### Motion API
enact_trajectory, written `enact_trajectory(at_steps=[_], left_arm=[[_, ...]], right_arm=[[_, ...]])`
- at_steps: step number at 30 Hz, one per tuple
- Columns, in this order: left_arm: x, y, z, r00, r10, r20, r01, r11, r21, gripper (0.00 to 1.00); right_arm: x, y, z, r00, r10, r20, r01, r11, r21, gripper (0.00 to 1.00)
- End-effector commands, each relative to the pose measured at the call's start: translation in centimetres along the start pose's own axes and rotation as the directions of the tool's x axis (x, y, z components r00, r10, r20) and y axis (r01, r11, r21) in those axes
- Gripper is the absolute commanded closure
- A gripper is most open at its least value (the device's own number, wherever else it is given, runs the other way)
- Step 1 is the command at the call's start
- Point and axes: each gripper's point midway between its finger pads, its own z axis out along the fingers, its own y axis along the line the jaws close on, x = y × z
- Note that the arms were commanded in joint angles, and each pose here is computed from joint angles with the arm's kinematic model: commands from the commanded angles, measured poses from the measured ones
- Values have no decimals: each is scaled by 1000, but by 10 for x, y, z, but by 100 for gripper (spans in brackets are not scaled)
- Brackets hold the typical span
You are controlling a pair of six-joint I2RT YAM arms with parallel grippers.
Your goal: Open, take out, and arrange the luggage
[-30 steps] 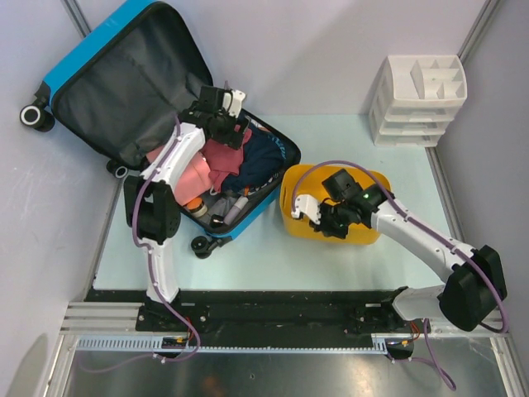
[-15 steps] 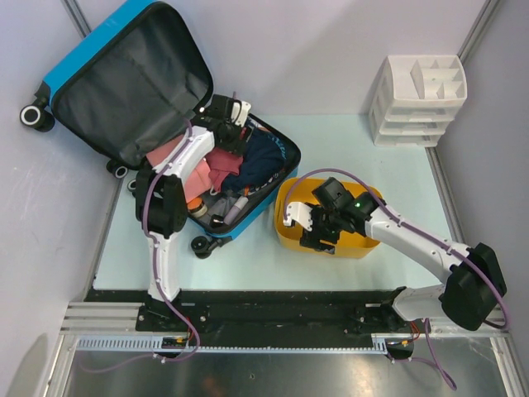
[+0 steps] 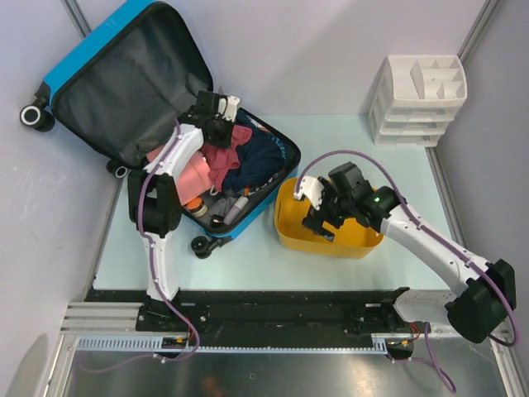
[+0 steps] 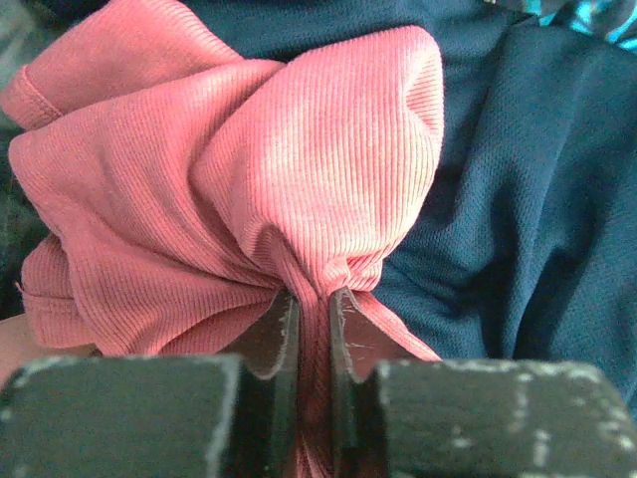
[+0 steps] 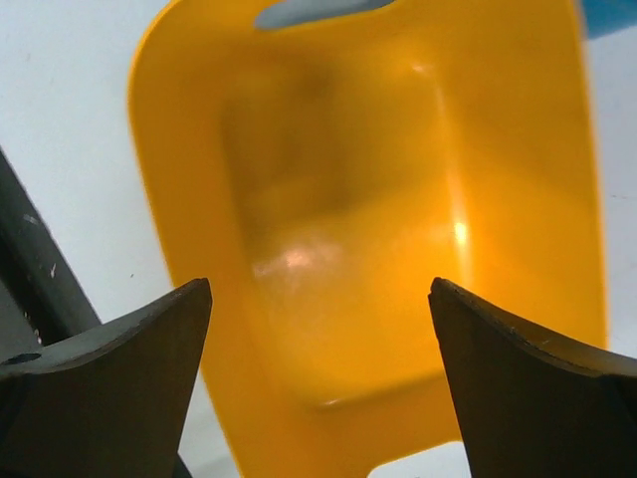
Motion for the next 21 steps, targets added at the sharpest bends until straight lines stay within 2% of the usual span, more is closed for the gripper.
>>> enact_trajectory(at_steps=[1,8,15,21], left_arm=[[-29,-13,-35,994,-26,102,15,995,102,99],[-44,-28,-56,987,-13,162,-17,983,182,100],[-77,-24,-94,960,47,276,-88,987,137,100],[-85,-35,-114,938,123,325,-177,974,142,100]], right_arm=[[-37,-32,-26,984,86,157,-100,991,86,4],[-32,-54,-38,968,162,190,-189,973,133,4],[-28,-59,-40,963,187,192,-215,967,139,4],[-28,-67,-39,961,193,199,-227,960,163,4]])
